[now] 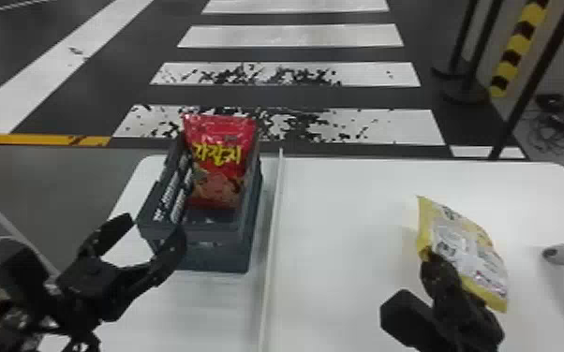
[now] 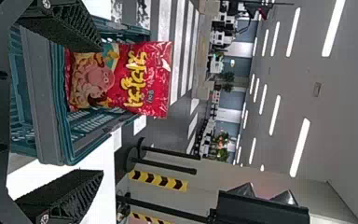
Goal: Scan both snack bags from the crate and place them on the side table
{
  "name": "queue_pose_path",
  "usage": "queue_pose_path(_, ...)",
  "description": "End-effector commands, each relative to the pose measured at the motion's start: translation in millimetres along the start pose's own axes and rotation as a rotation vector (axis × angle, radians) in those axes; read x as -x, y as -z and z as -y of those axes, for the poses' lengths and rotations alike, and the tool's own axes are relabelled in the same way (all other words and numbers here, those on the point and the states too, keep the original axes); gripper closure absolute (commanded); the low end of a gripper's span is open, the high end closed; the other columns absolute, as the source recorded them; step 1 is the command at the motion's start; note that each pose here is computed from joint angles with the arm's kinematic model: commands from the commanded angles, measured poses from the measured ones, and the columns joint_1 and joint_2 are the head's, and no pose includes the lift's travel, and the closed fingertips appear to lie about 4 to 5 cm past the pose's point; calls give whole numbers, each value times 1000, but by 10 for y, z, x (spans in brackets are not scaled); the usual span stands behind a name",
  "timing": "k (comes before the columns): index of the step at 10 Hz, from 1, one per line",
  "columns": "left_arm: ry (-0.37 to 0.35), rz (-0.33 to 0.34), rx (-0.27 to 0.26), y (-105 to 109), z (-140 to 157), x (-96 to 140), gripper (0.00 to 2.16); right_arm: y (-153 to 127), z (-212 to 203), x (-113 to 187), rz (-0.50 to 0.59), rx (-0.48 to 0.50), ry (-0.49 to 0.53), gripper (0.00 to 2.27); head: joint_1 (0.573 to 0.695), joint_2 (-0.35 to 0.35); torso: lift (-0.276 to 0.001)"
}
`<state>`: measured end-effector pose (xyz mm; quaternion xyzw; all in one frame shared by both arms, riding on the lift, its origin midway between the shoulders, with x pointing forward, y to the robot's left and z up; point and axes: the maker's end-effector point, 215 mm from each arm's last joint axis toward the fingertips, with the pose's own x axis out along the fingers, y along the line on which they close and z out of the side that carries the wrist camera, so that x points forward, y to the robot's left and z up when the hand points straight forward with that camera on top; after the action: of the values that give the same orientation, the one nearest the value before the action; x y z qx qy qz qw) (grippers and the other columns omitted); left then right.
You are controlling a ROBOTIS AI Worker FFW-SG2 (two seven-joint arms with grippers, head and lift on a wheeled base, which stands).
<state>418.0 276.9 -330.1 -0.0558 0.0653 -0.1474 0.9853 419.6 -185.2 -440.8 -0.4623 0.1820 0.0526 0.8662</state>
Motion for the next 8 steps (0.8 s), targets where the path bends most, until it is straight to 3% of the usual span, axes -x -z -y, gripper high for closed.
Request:
queue_pose_path(1,2,2,4,4,-2,-19,70,55,-206,186,-55,0,-45,1922,695,118,-95)
queue_pose_path(2,5,2,13,16,2,-29,70,83,-282,271,-88,-16,-73,1190,695,134,-95)
queue_pose_path(3,5,2,15,23,-2,-32,70,79,-401,339,-105,-58,-128,184,695,141,-95)
queue_pose_path(4,5,1,16,29,-5,-32,70,51,-520,391,-115,-109,-191,-2,695,145,-95)
queue_pose_path(5,7,1,16,29,-1,-32,70,-52,-677,472,-115,-224,-307,-2,695,158,-95)
queue_pose_path(7,10,3,14,10,10,-29,70,-368,-887,662,-82,-511,-561,53,695,215,-95)
queue_pose_path(8,13,6,14,1,24,-24,70,-529,-792,688,-47,-679,-660,53,695,233,-95)
